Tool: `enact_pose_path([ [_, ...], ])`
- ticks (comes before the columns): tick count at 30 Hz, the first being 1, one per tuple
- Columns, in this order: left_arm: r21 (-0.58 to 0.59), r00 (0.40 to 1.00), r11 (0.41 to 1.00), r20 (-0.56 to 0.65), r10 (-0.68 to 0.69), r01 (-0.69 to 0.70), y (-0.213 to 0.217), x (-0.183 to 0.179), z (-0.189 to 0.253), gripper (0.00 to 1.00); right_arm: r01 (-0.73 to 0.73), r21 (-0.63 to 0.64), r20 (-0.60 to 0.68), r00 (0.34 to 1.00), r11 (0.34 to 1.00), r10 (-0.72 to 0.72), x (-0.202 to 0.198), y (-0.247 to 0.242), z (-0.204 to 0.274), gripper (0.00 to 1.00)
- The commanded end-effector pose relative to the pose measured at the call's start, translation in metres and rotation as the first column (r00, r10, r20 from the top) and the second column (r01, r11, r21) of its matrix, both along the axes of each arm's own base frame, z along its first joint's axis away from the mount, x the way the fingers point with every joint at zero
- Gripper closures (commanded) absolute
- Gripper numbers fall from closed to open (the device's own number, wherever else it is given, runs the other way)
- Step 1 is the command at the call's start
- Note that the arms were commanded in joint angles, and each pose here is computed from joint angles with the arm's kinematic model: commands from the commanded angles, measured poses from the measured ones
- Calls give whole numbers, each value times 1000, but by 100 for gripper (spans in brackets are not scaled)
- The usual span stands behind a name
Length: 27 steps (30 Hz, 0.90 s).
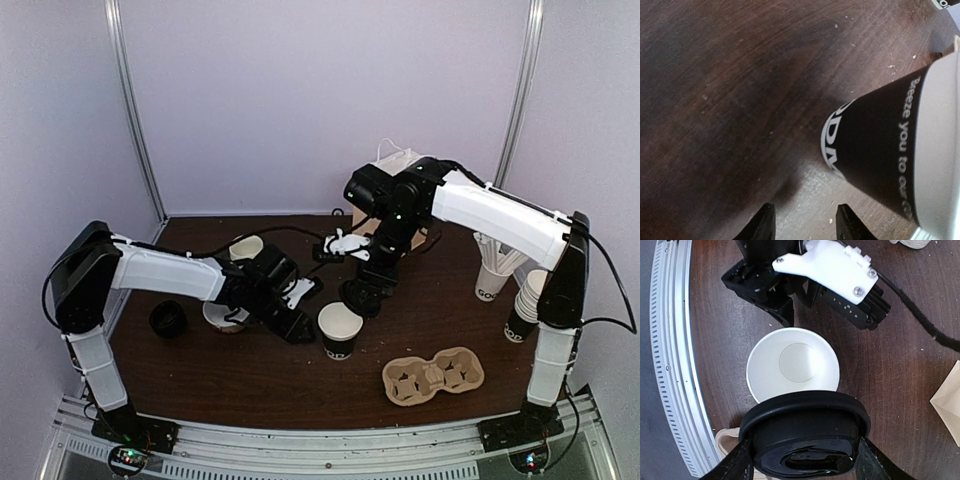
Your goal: Pack the takeout coffee
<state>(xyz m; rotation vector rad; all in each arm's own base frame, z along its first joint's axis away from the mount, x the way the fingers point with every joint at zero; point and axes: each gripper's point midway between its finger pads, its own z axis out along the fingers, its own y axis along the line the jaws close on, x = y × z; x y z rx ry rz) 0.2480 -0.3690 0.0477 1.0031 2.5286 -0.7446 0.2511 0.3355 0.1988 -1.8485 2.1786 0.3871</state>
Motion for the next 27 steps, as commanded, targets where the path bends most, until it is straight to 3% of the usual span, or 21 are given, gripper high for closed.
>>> enact_pose_path([
  [1, 43, 995, 997, 78, 61, -65, 25, 2, 30, 55, -31, -95, 81, 996, 995, 38, 6, 1, -1, 33],
  [9, -8, 946, 963, 182, 267, -270, 63, 11, 51, 54, -74, -145, 81, 993, 987, 87, 1, 17, -14, 32],
  [16, -70, 866, 907, 275, 418, -416, 91, 24, 71, 54, -87, -179, 75, 992, 980, 102, 1, 24, -21, 30],
  [27, -107, 809, 864, 311, 499, -492, 121, 22, 77, 53, -120, -216, 49, 990, 969, 133, -6, 37, -35, 30],
])
